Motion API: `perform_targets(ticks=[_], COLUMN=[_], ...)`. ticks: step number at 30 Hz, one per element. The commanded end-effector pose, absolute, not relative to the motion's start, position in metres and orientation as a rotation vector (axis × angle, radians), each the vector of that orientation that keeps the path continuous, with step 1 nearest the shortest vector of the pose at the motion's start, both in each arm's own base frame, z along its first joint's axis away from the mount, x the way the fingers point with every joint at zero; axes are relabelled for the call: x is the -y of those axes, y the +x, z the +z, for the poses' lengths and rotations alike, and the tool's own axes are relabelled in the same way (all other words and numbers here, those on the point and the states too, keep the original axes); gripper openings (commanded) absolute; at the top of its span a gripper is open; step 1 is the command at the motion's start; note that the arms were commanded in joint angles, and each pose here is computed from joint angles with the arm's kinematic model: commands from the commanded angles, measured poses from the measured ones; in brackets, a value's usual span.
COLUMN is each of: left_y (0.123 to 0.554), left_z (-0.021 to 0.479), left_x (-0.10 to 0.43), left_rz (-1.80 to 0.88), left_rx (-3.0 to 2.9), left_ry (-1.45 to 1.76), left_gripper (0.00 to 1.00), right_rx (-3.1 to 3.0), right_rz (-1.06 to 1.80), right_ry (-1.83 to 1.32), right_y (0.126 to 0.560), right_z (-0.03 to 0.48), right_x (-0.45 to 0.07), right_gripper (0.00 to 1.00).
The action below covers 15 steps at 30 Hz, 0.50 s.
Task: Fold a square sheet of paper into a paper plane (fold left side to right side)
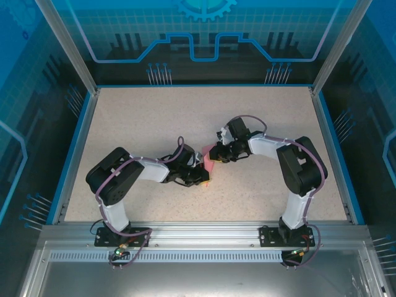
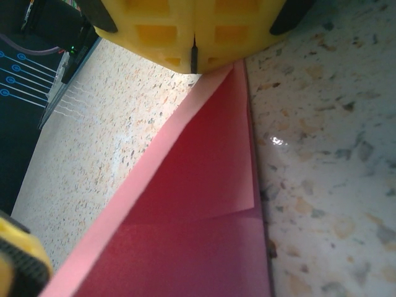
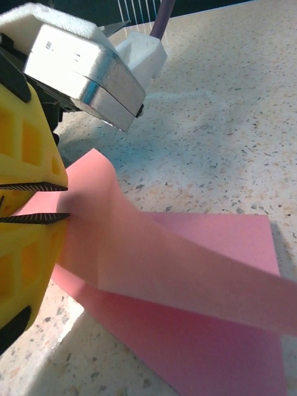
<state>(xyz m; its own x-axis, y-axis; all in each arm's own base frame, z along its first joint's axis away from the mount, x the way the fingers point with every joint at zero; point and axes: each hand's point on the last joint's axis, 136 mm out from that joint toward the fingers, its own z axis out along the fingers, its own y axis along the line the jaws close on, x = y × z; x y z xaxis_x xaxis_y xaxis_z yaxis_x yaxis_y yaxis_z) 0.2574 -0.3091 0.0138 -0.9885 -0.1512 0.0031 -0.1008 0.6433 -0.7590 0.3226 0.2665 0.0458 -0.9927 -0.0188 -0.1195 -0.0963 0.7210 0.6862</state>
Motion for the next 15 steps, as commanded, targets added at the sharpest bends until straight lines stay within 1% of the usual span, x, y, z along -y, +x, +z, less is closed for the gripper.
perform_targets(ticks=[1, 15], left_y=[0.235, 0.232], left_z=[-0.020, -0.023], left_x=[0.288, 0.287], left_rz=[-1.148, -1.144], left_rx=[-2.940, -2.950], left_ry=[-0.312, -0.316], left_gripper=[0.01, 0.00], right_rx=[-2.839, -2.873], right_rz=[1.140, 1.001], right_ry=[-0.140, -0.176], right_y=[0.320, 0.337], right_z=[0.033, 0.014], right_x=[-0.273, -0.266], right_gripper=[0.19, 0.18])
